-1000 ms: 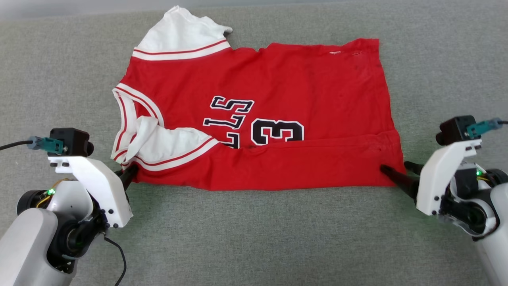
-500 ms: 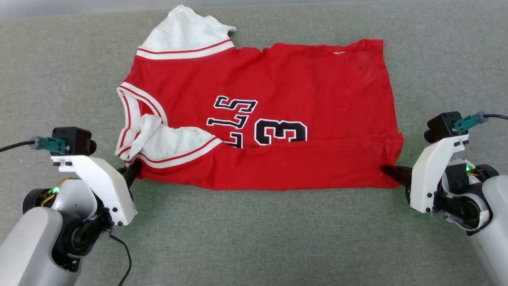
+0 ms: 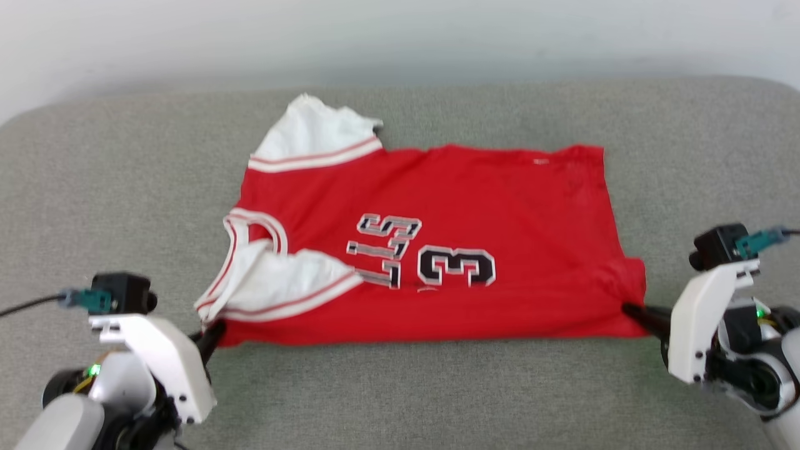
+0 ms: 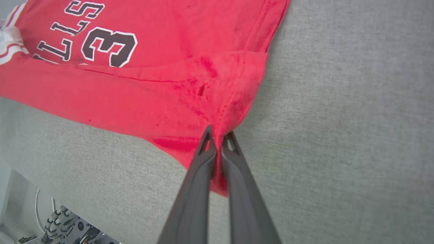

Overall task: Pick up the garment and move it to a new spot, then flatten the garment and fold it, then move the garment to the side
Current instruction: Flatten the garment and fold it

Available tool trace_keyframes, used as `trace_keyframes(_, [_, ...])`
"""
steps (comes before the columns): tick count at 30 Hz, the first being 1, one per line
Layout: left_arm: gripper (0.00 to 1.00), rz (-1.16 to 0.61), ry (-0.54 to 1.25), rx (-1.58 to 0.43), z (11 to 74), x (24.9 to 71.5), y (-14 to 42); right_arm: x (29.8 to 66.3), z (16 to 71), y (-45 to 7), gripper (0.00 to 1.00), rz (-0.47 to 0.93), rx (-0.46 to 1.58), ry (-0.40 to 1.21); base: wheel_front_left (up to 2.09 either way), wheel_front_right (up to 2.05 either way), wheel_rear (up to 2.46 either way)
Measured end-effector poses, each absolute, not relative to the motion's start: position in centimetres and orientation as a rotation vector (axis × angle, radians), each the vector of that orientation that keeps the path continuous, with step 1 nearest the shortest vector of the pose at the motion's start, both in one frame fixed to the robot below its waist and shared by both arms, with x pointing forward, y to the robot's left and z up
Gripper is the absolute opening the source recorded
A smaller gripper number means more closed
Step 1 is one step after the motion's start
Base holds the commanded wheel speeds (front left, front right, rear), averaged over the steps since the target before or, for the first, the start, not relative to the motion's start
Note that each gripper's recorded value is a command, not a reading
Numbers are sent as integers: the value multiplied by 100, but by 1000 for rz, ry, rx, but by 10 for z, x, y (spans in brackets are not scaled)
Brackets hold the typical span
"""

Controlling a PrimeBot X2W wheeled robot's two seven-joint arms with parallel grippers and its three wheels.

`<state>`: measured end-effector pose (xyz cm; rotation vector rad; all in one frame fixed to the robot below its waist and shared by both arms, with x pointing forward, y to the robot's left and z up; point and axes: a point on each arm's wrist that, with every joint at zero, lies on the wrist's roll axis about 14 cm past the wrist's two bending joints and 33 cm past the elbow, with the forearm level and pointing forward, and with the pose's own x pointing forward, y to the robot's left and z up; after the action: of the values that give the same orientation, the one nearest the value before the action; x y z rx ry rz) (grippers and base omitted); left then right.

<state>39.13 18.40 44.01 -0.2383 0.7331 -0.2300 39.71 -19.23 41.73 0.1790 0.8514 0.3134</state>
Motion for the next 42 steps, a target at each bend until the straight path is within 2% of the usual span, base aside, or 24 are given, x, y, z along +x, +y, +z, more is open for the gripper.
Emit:
trace_keyframes(13, [0,-163,892,-389,400,331,182,338,388,-197,0,265,254,957,0,0,0])
trace_keyframes(14, [1,-155,889,-390,398,331,183,336,385,-196,22,261,259,961,0,0,0])
trace_keyframes(15, [44,-151,891,-396,395,330,184,335,383,-196,74,254,266,956,0,0,0])
trace_keyframes(16, [100,-154,894,-408,393,330,181,335,381,-196,100,248,274,951,0,0,0])
trace_keyframes(20, [100,-168,816,-411,400,345,177,342,389,-195,100,236,273,856,0,0,0])
trace_keyframes(27, [100,-183,529,-294,448,389,182,377,458,-211,100,177,204,405,0,0,0])
trace_keyframes(30, [100,-191,415,-239,470,409,179,380,475,-220,100,136,188,290,0,0,0])
trace_keyframes(36, [100,-186,229,-164,507,458,167,394,505,-228,100,90,175,141,0,0,0])
trace_keyframes(42, [100,-206,210,-148,511,516,154,413,520,-229,100,80,169,80,0,0,0])
